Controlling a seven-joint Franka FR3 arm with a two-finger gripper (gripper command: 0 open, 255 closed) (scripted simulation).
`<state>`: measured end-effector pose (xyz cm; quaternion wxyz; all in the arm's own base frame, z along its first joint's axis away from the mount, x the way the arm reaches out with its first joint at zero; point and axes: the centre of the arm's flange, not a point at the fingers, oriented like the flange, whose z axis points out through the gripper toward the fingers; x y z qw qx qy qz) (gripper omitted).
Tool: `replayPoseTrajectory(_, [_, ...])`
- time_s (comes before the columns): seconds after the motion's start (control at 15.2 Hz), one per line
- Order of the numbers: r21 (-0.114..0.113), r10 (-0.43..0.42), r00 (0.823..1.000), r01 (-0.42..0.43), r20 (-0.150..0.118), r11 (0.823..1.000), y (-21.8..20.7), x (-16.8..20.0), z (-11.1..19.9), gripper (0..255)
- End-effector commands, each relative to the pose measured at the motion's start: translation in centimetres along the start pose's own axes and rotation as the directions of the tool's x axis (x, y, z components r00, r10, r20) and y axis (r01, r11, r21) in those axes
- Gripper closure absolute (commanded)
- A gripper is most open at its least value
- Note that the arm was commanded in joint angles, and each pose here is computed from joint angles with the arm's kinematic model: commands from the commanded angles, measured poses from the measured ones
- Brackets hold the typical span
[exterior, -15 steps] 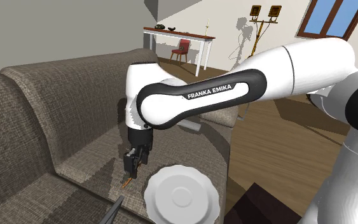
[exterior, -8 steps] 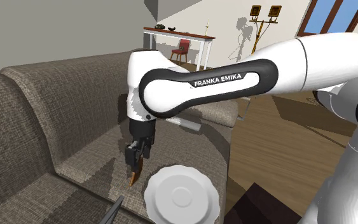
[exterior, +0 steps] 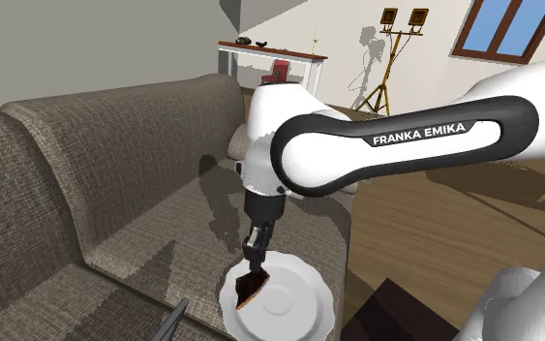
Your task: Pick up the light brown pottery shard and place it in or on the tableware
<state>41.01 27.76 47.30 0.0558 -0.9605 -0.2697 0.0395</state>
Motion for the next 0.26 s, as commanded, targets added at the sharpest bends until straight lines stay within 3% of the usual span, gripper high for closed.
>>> replayPoseTrajectory(0.0, [0.001, 0.001, 1.000, -0.001, -0.001, 1.000, 0.2, -2.7, 0.0, 255])
replayPoseTrajectory(0.2, [0.001, 0.001, 1.000, -0.001, -0.001, 1.000, 0.3, -6.7, 0.0, 255])
